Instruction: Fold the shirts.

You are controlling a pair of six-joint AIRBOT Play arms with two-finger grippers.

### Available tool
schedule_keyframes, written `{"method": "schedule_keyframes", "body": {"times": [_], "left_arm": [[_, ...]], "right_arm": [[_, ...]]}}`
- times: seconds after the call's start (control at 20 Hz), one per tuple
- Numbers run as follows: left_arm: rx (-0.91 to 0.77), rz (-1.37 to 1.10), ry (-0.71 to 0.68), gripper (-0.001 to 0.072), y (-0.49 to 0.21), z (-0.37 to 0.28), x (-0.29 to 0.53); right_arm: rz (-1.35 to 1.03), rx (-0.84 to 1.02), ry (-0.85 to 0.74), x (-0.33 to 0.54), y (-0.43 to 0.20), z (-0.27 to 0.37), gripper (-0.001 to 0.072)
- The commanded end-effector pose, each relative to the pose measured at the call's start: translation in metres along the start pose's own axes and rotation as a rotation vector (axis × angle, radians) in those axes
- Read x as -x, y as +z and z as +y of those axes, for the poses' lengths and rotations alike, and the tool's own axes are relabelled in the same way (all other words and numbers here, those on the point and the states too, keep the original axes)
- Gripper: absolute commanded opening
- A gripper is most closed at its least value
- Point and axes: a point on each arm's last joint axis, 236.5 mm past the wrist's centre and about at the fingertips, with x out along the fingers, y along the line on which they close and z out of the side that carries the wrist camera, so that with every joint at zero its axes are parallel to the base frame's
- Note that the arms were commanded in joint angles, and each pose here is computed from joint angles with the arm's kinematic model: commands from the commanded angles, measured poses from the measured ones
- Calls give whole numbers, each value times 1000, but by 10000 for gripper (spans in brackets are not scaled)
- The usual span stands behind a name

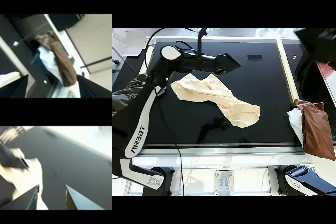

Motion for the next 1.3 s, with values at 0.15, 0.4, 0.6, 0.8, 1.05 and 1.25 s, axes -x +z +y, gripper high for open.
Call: {"method": "schedule_keyframes", "body": {"times": [0.15,0.4,0.6,0.8,1.05,1.25], "left_arm": [[326,-115,448,720,24,174,157],[431,-165,532,709,5,222,252],[532,-217,635,709,-60,252,259],[703,-607,705,708,-120,264,269],[736,-603,718,632,-178,262,252],[615,-633,749,632,-153,259,258]], "right_arm": [[595,-186,-32,-78,-194,-30,369],[748,-515,48,-139,-346,-10,369],[659,-713,113,-168,-378,17,369],[665,-755,200,-192,-393,39,369],[733,-847,265,-216,-422,56,370],[681,-889,355,-231,-412,70,370]]}}
